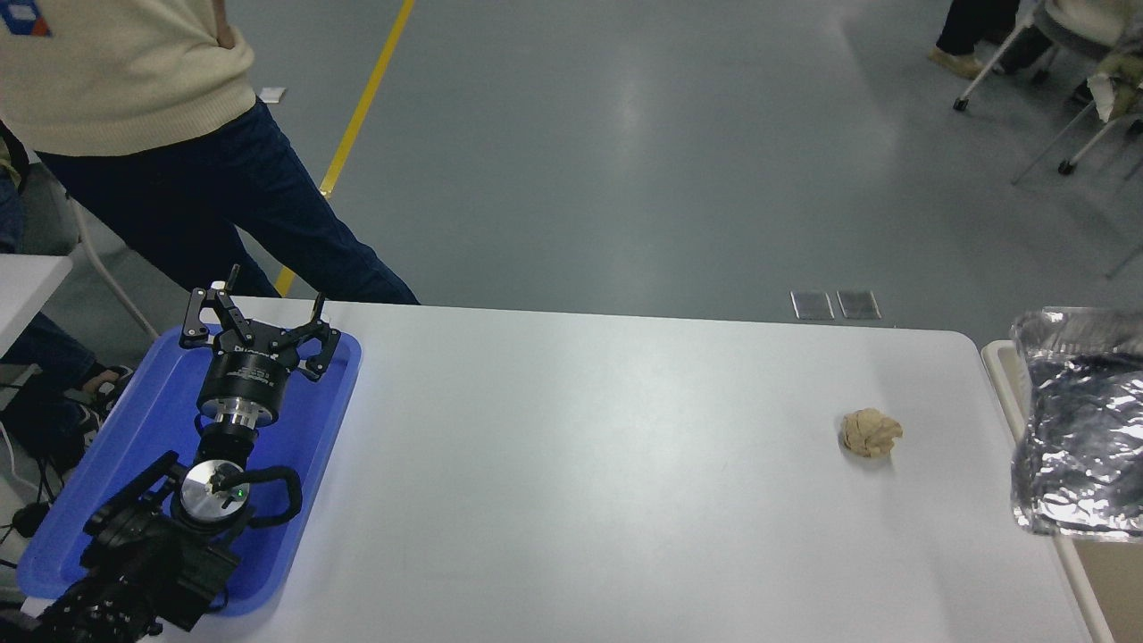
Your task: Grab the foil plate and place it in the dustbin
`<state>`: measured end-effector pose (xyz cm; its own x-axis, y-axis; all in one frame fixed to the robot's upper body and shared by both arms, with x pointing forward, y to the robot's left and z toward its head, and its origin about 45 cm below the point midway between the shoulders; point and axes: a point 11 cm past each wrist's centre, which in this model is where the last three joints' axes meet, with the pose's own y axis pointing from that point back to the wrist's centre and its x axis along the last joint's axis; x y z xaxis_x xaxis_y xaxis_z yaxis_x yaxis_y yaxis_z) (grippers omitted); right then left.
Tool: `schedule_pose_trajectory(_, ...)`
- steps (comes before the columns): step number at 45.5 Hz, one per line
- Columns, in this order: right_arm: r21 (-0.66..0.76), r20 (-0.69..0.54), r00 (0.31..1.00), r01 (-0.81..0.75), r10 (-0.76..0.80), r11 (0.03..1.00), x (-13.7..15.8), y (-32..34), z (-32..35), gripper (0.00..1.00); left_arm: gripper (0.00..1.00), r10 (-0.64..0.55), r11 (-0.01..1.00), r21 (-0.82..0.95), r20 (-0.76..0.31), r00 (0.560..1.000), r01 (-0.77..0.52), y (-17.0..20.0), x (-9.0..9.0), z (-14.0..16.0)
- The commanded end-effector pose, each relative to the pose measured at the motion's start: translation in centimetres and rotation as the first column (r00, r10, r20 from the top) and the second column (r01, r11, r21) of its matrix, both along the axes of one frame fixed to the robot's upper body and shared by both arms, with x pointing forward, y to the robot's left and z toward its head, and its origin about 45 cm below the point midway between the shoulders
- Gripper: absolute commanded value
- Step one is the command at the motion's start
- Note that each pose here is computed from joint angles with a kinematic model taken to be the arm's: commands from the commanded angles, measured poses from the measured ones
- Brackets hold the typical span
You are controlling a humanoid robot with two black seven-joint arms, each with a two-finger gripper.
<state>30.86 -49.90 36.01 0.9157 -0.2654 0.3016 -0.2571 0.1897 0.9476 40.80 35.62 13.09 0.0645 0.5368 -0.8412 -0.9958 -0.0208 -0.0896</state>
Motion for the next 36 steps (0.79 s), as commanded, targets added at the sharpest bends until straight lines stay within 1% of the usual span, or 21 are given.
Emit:
schedule_pose_trajectory(1,-0.047,0.023,0.999,-0.036,0.037,0.998,1.0,1.5,4.1,0.00,1.00,0.000,1.000,0.000,0.000,1.000,0.000,0.0,0.0,0.0)
schedule_pose_trajectory(19,-0.041,0.031,0.998,-0.061,0.062,0.997,1.5,2.5,4.9,0.00,1.00,0.003,1.000,-0.002,0.001,1.000,-0.003,0.0,0.0,0.0)
schedule_pose_trajectory(27,-0.045,0.054,0.995,-0.082,0.085,0.996,2.1,2.6,4.7,0.00,1.00,0.004,1.000,-0.001,0.000,1.000,-0.004,0.1,0.0,0.0)
schedule_pose_trajectory(30,-0.072,0.050,0.994,-0.089,0.093,0.993,1.9,1.7,3.9,0.00,1.00,0.003,1.000,-0.002,0.001,1.000,-0.003,0.0,0.0,0.0)
schedule_pose_trajectory(36,-0.194,0.015,0.991,-0.129,0.135,0.972,1.9,-0.6,3.7,0.00,1.00,0.003,1.000,-0.002,0.001,1.000,-0.003,0.0,0.0,0.0)
